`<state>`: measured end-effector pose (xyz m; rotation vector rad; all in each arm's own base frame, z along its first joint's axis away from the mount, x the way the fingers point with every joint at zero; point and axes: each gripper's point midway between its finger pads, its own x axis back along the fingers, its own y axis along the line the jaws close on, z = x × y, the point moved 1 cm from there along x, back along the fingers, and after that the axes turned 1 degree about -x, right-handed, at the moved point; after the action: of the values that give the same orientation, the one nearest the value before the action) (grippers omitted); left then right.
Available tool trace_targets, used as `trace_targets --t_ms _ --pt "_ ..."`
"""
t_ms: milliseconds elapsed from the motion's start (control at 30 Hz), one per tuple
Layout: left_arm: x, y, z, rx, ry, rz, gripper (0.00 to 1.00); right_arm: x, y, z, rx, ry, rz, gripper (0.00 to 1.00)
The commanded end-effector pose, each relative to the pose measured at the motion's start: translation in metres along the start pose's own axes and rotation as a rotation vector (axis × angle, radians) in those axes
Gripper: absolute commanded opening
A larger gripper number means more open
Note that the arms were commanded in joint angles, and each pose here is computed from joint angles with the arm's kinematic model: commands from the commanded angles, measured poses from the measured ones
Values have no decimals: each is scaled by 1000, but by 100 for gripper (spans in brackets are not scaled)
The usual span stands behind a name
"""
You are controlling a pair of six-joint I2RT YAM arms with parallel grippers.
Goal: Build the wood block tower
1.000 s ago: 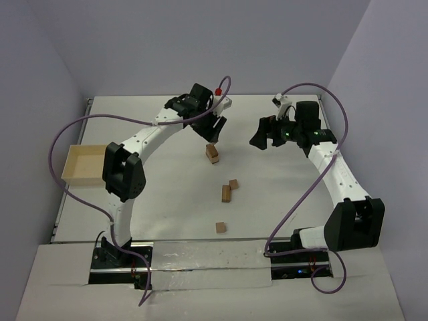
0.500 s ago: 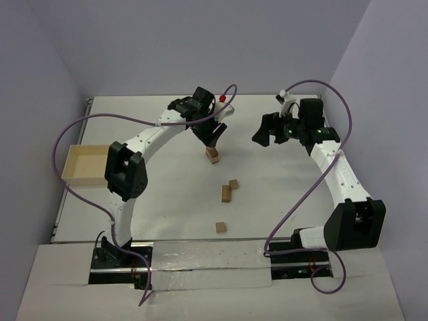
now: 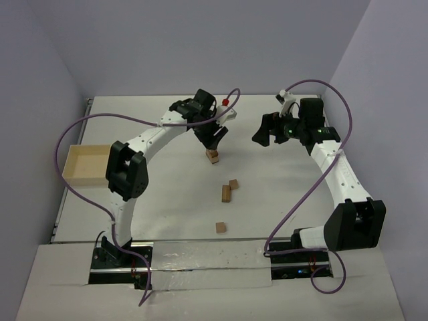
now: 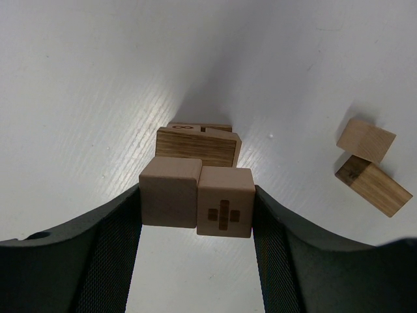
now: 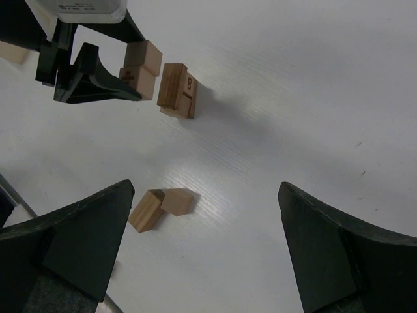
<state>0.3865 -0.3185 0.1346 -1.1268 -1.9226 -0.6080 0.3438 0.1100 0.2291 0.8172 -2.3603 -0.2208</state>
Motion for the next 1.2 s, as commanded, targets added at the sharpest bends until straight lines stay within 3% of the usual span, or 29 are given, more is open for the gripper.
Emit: trace_targets --t_ms 0,1167 --pt "-12 -6 -4 -39 -24 31 6 6 4 -22 35 -51 -14 100" --pt "-33 6 1 -77 2 -30 25 -2 4 -20 20 -38 -43 100"
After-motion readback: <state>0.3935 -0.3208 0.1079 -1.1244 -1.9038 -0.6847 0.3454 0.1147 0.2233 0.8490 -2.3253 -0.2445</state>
